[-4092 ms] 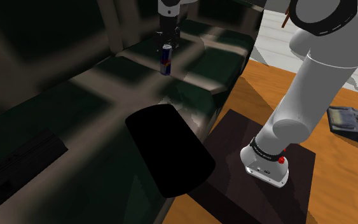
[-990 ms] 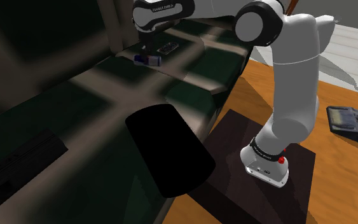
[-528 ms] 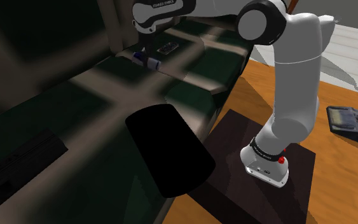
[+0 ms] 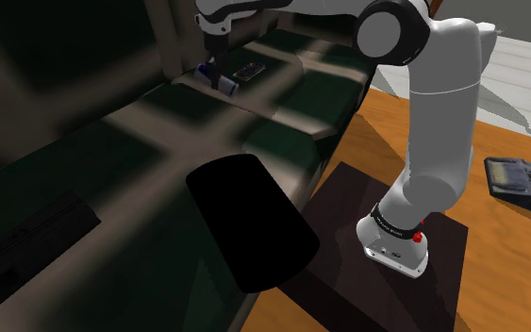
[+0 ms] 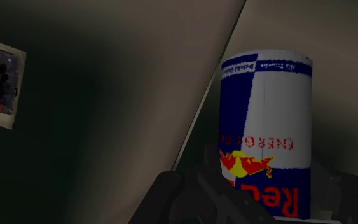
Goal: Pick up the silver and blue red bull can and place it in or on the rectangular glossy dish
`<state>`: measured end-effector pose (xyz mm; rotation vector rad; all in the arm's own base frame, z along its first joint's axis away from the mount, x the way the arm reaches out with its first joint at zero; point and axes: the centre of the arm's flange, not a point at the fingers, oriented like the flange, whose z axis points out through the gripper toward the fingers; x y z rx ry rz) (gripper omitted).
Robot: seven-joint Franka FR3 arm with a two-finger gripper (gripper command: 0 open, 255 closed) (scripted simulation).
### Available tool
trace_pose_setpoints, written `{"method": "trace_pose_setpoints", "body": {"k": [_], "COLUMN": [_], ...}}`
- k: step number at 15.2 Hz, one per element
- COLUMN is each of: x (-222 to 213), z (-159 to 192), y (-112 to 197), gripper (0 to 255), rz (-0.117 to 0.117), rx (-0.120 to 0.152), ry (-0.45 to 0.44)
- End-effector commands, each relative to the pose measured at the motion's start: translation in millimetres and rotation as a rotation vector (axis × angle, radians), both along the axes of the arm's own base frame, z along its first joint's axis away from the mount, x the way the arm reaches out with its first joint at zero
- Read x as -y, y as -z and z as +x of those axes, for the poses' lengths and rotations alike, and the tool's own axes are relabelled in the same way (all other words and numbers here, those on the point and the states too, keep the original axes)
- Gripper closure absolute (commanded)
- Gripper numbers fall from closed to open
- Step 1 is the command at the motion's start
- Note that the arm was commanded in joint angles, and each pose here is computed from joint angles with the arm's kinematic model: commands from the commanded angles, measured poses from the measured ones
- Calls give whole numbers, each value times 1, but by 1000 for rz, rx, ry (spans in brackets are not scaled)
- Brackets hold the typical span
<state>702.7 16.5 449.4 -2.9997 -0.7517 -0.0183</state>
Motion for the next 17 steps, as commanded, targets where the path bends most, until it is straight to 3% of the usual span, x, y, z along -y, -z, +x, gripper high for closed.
{"method": "trace_pose_setpoints", "body": {"k": [1,17], "x": [1,1], "z": [1,1], "y": [-11,-92], "gripper": [255,255], "rz": [0,0], "rx": [0,0], "ry": [0,0]}}
